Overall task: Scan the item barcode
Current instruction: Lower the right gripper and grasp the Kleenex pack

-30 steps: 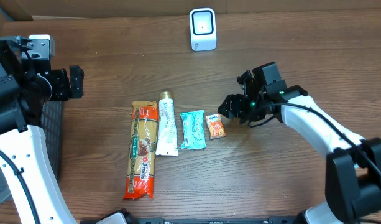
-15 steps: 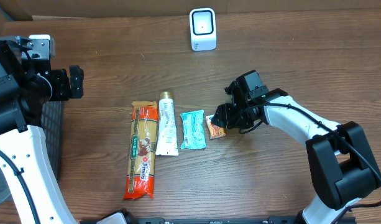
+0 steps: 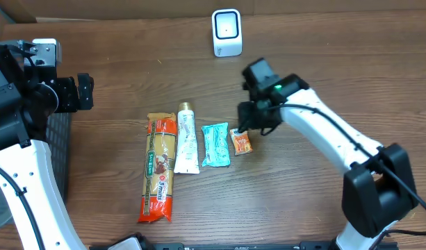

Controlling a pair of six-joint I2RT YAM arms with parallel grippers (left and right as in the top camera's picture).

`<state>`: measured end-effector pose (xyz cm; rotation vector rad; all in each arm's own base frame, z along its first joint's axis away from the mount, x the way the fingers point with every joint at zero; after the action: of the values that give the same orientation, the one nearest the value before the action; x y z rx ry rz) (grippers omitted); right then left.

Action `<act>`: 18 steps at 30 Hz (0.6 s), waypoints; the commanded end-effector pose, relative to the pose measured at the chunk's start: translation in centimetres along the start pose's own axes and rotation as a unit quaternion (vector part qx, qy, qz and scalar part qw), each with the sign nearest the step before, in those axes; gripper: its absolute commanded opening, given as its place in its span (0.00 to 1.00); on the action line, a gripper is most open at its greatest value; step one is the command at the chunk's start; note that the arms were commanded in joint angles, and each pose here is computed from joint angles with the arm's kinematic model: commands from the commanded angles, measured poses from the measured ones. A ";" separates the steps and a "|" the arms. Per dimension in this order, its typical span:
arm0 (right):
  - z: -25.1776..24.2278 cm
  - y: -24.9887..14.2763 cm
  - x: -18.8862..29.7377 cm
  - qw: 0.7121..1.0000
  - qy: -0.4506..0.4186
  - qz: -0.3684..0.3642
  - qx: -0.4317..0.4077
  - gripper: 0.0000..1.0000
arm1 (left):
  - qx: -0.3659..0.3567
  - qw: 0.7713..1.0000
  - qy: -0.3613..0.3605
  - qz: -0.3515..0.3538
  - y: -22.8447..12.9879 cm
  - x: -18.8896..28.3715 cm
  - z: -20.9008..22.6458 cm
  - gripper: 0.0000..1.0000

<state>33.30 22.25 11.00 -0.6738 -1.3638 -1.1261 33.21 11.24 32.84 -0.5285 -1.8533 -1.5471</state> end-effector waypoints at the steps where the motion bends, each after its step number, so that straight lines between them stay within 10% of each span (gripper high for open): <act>1: 2.0 -0.3 0.3 0.994 -0.093 -0.012 0.063 0.53 | -0.010 1.000 -0.004 -0.006 0.4 0.3 -0.2 1.00; 18: 4.8 -3.1 -7.4 0.973 -0.189 0.039 0.129 0.38 | -0.010 1.000 -0.004 -0.006 0.4 0.3 -0.2 1.00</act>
<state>29.57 27.51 5.13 -0.7318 -1.7253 -0.7924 33.21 11.24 32.84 -0.5283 -1.8536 -1.5467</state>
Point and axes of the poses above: each gripper's point midway between its finger pads, its own x axis back along the fingers, its own z axis along the line the jaws close on, y = z × x, the point moved 2 cm from there along x, back along the fingers, and after that the axes turned 13 degrees about x, right-handed, at the moved point
